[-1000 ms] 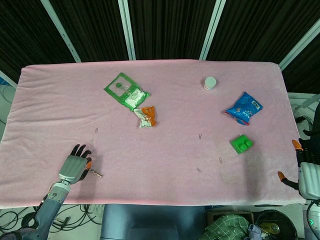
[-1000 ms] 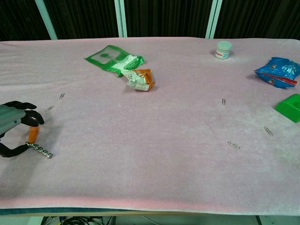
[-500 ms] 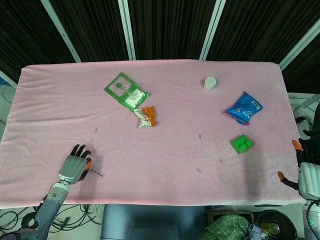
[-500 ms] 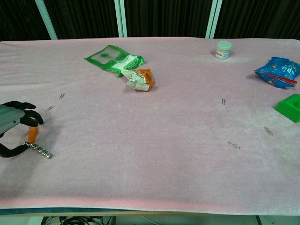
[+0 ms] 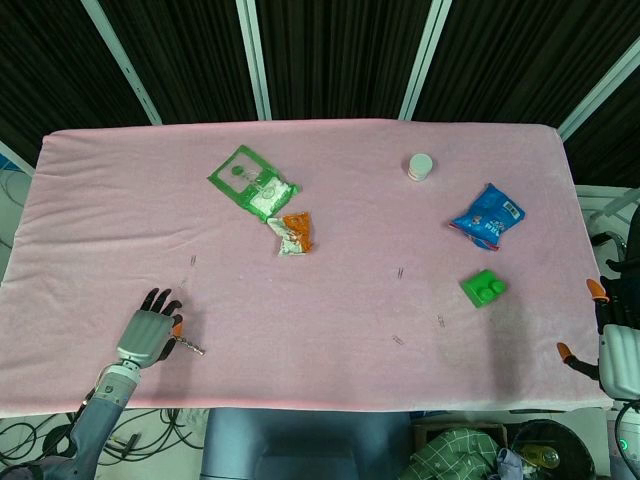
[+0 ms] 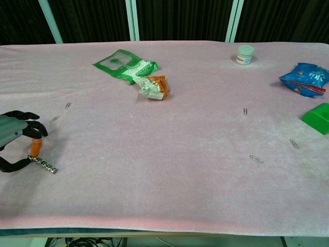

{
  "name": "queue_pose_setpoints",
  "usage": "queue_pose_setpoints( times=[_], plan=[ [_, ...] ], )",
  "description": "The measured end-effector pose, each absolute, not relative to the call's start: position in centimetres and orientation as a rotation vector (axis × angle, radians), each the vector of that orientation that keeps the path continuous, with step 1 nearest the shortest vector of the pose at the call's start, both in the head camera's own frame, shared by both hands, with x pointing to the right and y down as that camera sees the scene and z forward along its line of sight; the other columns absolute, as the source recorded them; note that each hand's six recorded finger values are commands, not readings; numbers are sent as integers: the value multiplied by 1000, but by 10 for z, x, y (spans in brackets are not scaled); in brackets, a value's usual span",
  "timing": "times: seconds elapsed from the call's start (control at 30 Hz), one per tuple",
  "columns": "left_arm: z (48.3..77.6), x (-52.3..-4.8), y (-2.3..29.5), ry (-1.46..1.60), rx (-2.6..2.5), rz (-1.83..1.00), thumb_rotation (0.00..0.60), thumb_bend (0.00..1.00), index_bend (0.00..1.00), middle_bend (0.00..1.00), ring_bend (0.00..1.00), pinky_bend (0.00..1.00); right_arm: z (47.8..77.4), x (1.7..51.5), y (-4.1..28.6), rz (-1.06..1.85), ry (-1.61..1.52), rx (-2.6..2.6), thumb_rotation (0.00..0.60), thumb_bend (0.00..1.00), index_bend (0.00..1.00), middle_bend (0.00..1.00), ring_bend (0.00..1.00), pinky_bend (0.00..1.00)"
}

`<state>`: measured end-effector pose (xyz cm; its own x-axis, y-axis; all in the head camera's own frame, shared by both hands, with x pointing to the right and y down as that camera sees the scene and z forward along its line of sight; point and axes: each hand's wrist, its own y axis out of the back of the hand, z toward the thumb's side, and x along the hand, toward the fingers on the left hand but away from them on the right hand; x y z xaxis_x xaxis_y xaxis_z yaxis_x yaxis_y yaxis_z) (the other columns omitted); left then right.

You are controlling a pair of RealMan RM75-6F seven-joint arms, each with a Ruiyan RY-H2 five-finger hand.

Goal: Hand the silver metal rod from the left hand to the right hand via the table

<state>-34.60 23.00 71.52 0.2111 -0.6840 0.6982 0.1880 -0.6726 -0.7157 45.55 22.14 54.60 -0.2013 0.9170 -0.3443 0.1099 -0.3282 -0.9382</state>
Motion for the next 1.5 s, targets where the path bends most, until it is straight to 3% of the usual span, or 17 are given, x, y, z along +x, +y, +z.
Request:
queue_pose_setpoints(
  times=[0.77,1.5],
  plan=[
    [701,-351,206,483,-1720,-1508,600,467,584,227,0,0,547,456,221,1603,-1247,-1410,600,111,0,18,133,229],
    [665,-356,125,315,-1407,-1481,600,468,595,231,0,0,552,454,223,1613,-1231,-1419,600,110,0,18,133,228]
  ],
)
